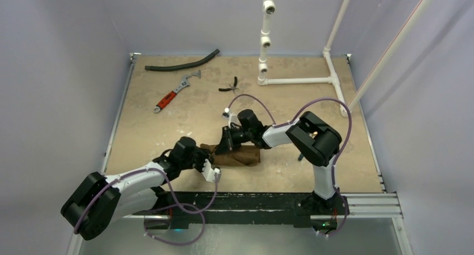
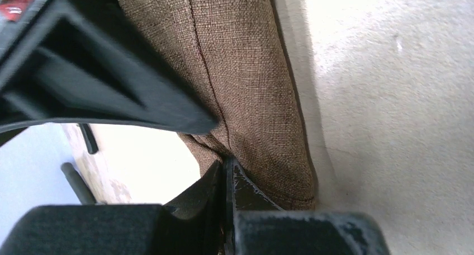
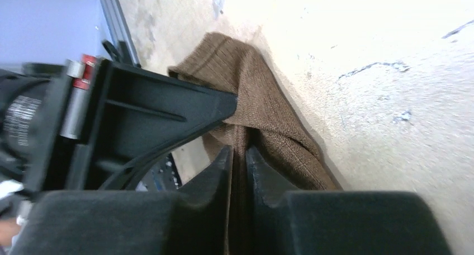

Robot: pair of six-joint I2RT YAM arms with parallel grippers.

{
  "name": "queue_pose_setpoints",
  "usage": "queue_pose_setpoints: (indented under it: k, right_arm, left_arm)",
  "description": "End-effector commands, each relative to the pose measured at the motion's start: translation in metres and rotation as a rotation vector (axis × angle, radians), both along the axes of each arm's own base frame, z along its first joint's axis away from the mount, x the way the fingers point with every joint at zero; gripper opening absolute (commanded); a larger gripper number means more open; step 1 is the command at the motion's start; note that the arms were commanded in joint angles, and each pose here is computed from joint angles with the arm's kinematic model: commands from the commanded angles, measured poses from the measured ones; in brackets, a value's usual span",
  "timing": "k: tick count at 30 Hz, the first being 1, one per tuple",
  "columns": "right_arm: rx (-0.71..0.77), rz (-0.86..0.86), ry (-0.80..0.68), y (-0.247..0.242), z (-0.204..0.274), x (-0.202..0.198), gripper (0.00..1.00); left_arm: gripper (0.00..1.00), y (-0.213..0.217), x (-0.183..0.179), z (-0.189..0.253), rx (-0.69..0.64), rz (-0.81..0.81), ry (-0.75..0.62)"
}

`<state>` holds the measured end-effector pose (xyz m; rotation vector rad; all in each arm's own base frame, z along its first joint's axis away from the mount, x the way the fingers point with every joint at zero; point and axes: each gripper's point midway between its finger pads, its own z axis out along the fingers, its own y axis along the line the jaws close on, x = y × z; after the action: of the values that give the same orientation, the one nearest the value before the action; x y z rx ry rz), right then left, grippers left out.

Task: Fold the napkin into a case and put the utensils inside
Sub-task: Stuff the 2/3 rectangle-folded napkin at the center of the board, then pick up the 2/3-rectangle-folded napkin at the center of the board.

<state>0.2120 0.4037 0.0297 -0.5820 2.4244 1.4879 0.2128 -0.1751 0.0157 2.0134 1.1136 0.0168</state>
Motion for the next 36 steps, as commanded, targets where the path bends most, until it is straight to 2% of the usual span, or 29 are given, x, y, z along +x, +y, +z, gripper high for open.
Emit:
queue_pose_setpoints:
  k: [1, 2, 3, 8, 11, 13, 16, 21, 25, 31, 36]
  right_arm:
    - [0.086, 0.0, -0.122, -0.009, 0.052, 0.02, 0.37]
    - [0.112, 0.005, -0.133, -0.01, 0.062, 0.02, 0.53]
    - [0.123, 0.006, -0.138, -0.012, 0.068, 0.021, 0.56]
    - [0.136, -0.01, -0.188, -0.033, 0.09, 0.025, 0.56]
    - [0.091, -0.048, -0.335, -0.068, 0.107, 0.025, 0.56]
    - [0.03, -0.081, -0.483, -0.09, 0.116, 0.025, 0.6]
    - [0.02, -0.078, -0.568, -0.111, 0.125, 0.007, 0.65]
    - [-0.056, 0.047, -0.477, -0.12, 0.094, -0.022, 0.65]
    - [-0.154, 0.071, -0.446, -0.121, 0.08, -0.037, 0.63]
    - [-0.179, 0.14, -0.426, -0.112, 0.066, -0.07, 0.64]
    - [-0.254, 0.173, -0.355, -0.111, 0.043, -0.073, 0.61]
  left_arm:
    - [0.0, 0.028, -0.055, -0.05, 0.159, -0.108, 0.197]
    - [0.0, 0.028, -0.055, -0.05, 0.165, -0.116, 0.199]
    - [0.0, 0.028, -0.057, -0.051, 0.173, -0.122, 0.206]
    - [0.0, 0.028, -0.059, -0.052, 0.193, -0.16, 0.207]
    - [0.0, 0.028, -0.061, -0.051, 0.195, -0.149, 0.237]
    - [0.0, 0.028, -0.062, -0.051, 0.194, -0.148, 0.243]
    - [0.0, 0.028, -0.061, -0.051, 0.191, -0.148, 0.234]
    - [0.0, 0.028, -0.056, -0.049, 0.176, -0.101, 0.226]
    - [0.0, 0.029, -0.057, -0.048, 0.165, -0.096, 0.208]
    - [0.0, 0.03, -0.056, -0.046, 0.16, -0.099, 0.192]
    - [0.0, 0.03, -0.055, -0.046, 0.166, -0.097, 0.185]
